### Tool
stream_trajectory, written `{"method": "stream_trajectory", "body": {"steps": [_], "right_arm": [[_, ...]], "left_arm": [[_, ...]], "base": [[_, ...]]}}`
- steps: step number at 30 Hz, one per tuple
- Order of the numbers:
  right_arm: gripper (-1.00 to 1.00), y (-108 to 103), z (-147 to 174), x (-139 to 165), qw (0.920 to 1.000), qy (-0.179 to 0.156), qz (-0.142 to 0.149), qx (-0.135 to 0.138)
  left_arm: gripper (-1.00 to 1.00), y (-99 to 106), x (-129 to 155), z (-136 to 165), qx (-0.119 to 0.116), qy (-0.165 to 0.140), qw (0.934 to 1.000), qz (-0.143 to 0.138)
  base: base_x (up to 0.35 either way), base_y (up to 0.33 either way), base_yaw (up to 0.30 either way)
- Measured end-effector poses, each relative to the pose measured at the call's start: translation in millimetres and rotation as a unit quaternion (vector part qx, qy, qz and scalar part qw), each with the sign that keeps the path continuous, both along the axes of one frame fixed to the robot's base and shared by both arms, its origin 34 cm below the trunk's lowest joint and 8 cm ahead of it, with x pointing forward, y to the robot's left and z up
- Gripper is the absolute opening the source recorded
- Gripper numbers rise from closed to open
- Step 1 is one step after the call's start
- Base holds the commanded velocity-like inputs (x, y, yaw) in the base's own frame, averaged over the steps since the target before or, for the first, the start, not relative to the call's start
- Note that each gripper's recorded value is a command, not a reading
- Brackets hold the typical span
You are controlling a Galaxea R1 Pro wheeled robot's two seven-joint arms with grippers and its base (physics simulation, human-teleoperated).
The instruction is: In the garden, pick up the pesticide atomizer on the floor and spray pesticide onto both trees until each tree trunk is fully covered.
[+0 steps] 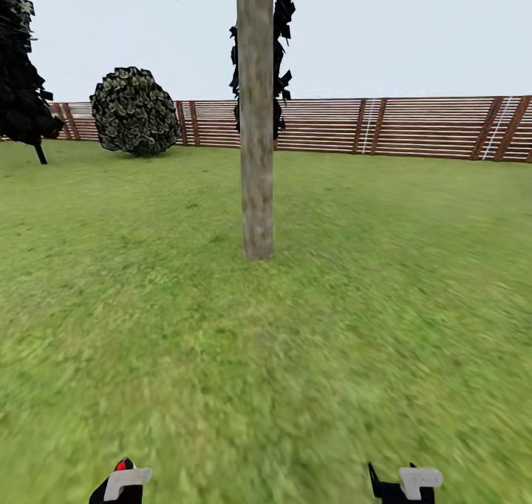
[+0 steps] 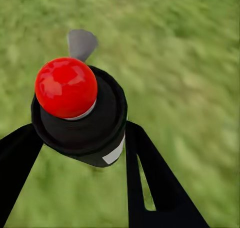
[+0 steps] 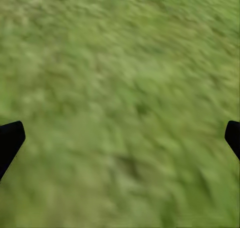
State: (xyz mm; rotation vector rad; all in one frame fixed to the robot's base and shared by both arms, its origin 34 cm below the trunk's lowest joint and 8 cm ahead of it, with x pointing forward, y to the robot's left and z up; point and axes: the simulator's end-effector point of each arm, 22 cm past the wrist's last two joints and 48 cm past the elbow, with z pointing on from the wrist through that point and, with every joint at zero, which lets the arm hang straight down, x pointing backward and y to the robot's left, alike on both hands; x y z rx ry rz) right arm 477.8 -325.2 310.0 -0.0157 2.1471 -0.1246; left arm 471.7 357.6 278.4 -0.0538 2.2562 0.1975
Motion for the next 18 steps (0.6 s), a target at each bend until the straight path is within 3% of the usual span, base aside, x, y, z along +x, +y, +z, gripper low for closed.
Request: {"method": "stream_trajectory", "body": {"steps": [18], "right_arm": [[1.00, 1.0, -0.4, -0.3, 1.0000, 0.001, 0.000, 0.001]], "left_arm": [[-1.00, 0.3, -0.2, -0.2, 0.000, 0.001, 1.0000, 0.000]], "base": [[0.339, 0.000, 0.000]]}}
